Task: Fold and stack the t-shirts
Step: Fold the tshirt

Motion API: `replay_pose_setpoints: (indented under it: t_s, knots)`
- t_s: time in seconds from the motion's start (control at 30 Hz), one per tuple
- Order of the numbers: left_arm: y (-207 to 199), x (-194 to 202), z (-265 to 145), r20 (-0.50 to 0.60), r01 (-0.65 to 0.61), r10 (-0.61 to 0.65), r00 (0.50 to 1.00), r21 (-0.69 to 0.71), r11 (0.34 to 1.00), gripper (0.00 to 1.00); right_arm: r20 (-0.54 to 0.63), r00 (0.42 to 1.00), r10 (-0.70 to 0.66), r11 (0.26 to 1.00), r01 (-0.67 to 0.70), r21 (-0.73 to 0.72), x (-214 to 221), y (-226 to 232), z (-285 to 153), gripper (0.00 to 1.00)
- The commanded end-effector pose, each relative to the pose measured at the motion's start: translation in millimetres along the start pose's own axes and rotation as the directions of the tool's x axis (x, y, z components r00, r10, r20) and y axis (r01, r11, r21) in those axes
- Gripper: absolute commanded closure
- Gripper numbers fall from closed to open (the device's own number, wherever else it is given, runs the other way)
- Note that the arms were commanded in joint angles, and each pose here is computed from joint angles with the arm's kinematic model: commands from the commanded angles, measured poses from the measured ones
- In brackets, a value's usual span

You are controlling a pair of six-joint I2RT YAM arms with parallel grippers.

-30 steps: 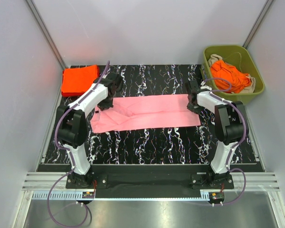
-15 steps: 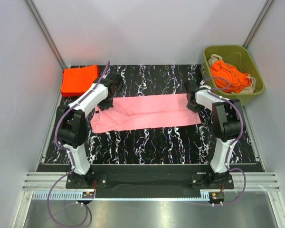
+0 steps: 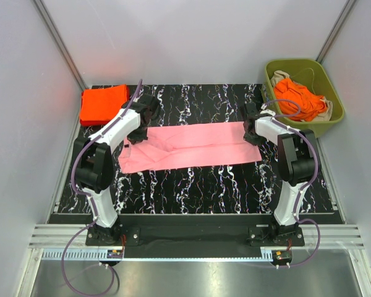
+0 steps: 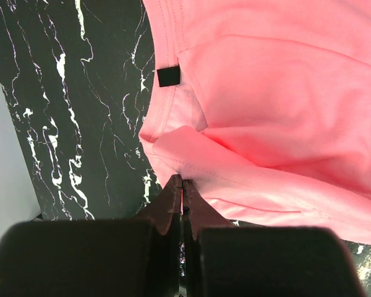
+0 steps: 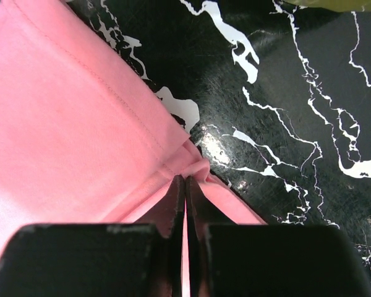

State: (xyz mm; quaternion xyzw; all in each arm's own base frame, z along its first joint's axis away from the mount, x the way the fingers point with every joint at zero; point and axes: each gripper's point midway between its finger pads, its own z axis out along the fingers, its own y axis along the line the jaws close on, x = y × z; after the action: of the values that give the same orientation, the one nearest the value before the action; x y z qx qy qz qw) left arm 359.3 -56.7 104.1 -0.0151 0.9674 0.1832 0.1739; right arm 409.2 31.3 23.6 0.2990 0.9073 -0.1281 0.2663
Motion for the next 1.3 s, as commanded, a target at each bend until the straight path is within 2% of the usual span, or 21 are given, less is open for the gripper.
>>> replay_pose_setpoints:
  t_s: [0.0,0.33,0.97,1.13,1.27]
  knots:
    - [7,-9,-12,0.037,0.036,-0.036,0.999,0.001,0.999,1.0,0.087,0.996,0.025,1.0,-0.026,0.007,-27,-6,-18,1.0]
    - [16,-10,-6,0.012,0.042,-0.042,0.999,-0.049,0.998,1.0,0.074,0.997,0.004,1.0,-0.005,0.024,-23,-4,-8,1.0]
    - [11,-14,7,-0.015,0.032,-0.032,0.999,-0.043,0.999,1.0,0.078,0.997,-0.001,1.0,0.001,0.002,-27,5,-3,1.0]
    - [9,-20,8,0.004,0.041,-0.041,0.999,-0.034,0.999,1.0,0.082,0.997,-0.006,1.0,0.006,0.002,-28,6,-3,0.95]
    - [4,-21,11,-0.007,0.031,-0.031,0.999,-0.017,0.999,1.0,0.086,0.996,-0.01,1.0,0.01,0.0,-30,4,-6,0.79]
